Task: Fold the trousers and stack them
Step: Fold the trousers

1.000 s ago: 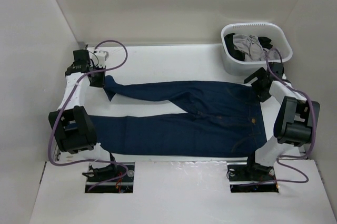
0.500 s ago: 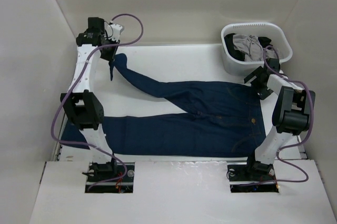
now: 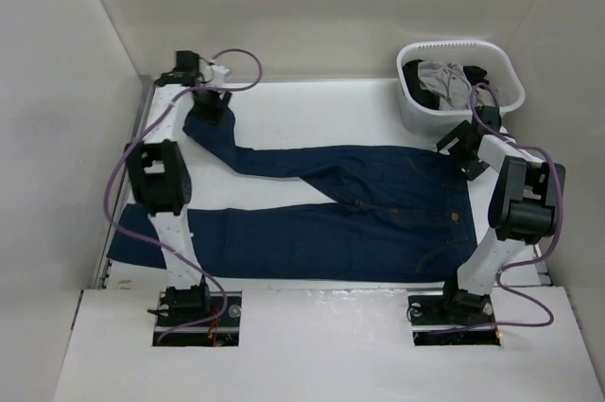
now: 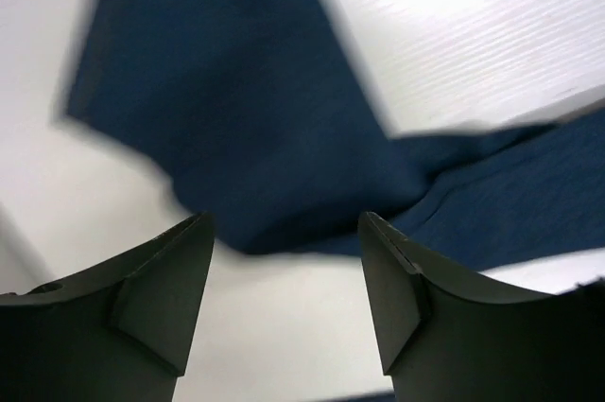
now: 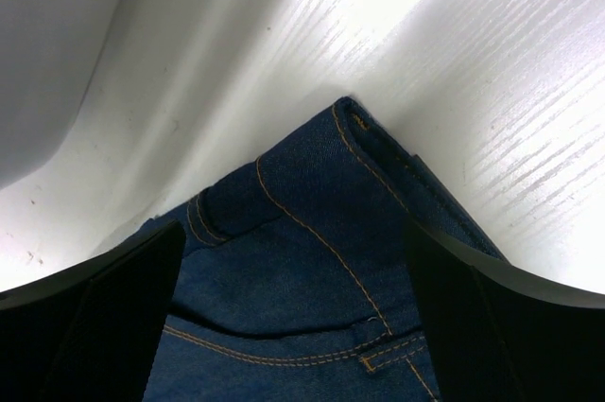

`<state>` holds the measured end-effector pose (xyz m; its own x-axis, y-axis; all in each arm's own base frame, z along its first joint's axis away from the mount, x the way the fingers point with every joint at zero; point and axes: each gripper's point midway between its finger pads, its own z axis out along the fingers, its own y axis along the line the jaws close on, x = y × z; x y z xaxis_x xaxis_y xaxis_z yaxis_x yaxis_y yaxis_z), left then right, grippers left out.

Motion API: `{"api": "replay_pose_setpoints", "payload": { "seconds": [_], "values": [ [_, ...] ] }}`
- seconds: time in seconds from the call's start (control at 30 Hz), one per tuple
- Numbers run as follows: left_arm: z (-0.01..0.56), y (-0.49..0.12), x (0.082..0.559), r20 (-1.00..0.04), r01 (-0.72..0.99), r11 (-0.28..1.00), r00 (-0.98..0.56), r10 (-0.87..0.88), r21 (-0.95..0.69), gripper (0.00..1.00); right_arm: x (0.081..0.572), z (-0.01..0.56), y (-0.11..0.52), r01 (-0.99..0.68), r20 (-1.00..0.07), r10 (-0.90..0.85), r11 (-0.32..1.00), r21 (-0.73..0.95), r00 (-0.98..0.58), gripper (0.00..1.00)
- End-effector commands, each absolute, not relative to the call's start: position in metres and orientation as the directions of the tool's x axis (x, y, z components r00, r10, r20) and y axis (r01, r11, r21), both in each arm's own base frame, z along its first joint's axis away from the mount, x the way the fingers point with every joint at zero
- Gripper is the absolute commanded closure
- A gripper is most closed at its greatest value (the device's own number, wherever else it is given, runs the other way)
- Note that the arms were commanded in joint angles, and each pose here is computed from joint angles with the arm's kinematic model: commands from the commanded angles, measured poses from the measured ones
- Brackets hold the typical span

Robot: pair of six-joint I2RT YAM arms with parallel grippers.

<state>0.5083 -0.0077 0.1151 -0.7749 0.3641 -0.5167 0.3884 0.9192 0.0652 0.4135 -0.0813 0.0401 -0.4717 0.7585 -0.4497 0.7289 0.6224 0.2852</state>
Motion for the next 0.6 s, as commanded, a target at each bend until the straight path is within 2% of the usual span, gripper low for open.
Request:
{"api": "replay_pose_setpoints", "payload": {
  "seconds": [0.0, 0.07, 0.17, 0.33, 0.47, 0.57],
  "values": [
    [0.257, 0.070, 0.503, -0.764, 0.242, 0.928, -0.527, 0.371, 0.284, 0.39, 0.413, 0.056, -0.079, 0.706, -0.492, 0.740, 0.640, 0.303, -0.459, 0.00],
    [0.240, 0.114, 0.488, -0.718, 0.177, 0.932, -0.598, 0.357, 0.316, 0.37, 0.413, 0.055, -0.076, 0.703, -0.495, 0.739, 0.641, 0.309, -0.457, 0.00],
    [0.192, 0.150, 0.483, -0.679, 0.079, 0.973, -0.704, 0.208, 0.216, 0.37, 0.414, 0.052, -0.070, 0.692, -0.495, 0.726, 0.658, 0.299, -0.477, 0.00],
    [0.155, 0.142, 0.535, -0.730, 0.004, 1.000, -0.684, 0.002, -0.001, 0.36, 0.412, 0.046, -0.069, 0.697, -0.491, 0.724, 0.658, 0.284, -0.484, 0.00],
    [0.130, 0.151, 0.582, -0.748, -0.092, 0.995, -0.658, -0.084, -0.031, 0.34, 0.411, 0.050, -0.072, 0.704, -0.502, 0.723, 0.655, 0.277, -0.475, 0.00],
    [0.104, 0.156, 0.595, -0.721, -0.126, 0.991, -0.683, -0.118, -0.043, 0.33, 0.411, 0.055, -0.074, 0.704, -0.511, 0.720, 0.655, 0.276, -0.470, 0.00]
  ]
}}
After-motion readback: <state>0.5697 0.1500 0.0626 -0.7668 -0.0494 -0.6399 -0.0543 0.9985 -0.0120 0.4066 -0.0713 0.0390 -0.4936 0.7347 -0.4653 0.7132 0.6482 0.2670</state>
